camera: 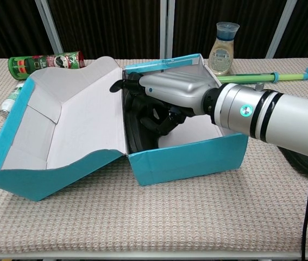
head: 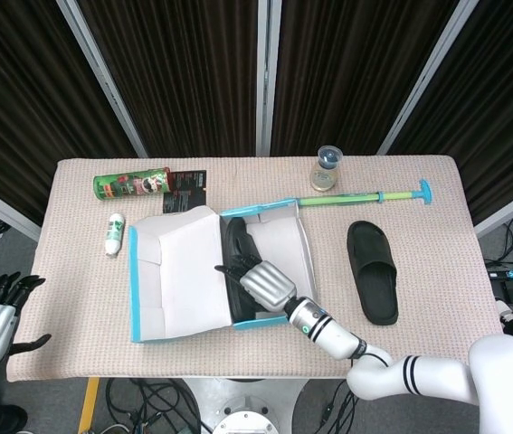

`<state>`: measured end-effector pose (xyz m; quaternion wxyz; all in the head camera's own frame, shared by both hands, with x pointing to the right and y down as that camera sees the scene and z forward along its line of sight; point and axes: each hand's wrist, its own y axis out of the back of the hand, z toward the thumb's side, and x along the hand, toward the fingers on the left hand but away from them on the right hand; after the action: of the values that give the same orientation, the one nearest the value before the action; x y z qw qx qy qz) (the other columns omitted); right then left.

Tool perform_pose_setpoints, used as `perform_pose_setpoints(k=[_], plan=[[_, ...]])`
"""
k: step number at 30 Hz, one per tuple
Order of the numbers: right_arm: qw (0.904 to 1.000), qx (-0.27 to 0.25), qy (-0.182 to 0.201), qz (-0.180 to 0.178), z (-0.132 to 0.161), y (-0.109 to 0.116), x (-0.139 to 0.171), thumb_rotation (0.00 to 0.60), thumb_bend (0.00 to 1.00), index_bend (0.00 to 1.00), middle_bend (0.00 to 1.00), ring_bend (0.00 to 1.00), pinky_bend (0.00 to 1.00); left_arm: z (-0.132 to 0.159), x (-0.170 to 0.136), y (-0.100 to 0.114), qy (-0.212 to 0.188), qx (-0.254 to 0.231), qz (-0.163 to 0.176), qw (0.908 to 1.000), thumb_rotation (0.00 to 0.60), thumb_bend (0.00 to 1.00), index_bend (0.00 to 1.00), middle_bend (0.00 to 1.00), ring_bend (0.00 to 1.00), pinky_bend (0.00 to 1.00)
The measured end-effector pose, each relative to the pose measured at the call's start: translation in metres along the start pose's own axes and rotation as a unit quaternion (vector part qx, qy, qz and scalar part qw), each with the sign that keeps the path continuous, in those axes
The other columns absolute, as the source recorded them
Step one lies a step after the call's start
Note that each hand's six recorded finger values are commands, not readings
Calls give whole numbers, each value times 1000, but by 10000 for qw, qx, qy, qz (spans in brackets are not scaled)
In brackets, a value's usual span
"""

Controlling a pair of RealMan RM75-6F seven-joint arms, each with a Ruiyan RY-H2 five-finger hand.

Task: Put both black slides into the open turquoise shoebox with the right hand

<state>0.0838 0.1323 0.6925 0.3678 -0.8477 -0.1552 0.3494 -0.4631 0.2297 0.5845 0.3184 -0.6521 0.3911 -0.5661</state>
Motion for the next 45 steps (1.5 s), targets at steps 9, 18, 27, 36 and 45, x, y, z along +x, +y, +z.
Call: perform_pose_setpoints(k=[9, 18, 27, 36, 45], plan=[[9984, -292, -8, -483, -6, 24, 3, 600, 487, 77, 236, 59, 141, 0, 0, 1, -17, 2, 13, 10000, 600, 28, 165, 120, 41, 31], [9886, -300, -497, -1392, -47, 72, 42, 600, 303, 77, 248, 69, 166, -1, 2, 2, -27, -17, 43, 10000, 600, 28, 165, 120, 41, 30], [9627, 813, -2293, -1185, -143, 110, 141, 600, 145, 66, 206, 72, 258, 5, 7, 2, -138, 26, 36, 9999, 600, 28, 165, 120, 41, 30], [9281, 1374, -3454, 224, -206, 78, 170, 600, 141, 63, 199, 66, 234, 13, 8, 1, -219, 92, -8, 9997, 600, 28, 165, 120, 41, 30], [9142, 1686, -3532, 1054, -221, 43, 133, 600, 127, 63, 212, 62, 213, 9, 4, 0, -111, 107, -79, 9999, 600, 28, 165, 120, 41, 30]])
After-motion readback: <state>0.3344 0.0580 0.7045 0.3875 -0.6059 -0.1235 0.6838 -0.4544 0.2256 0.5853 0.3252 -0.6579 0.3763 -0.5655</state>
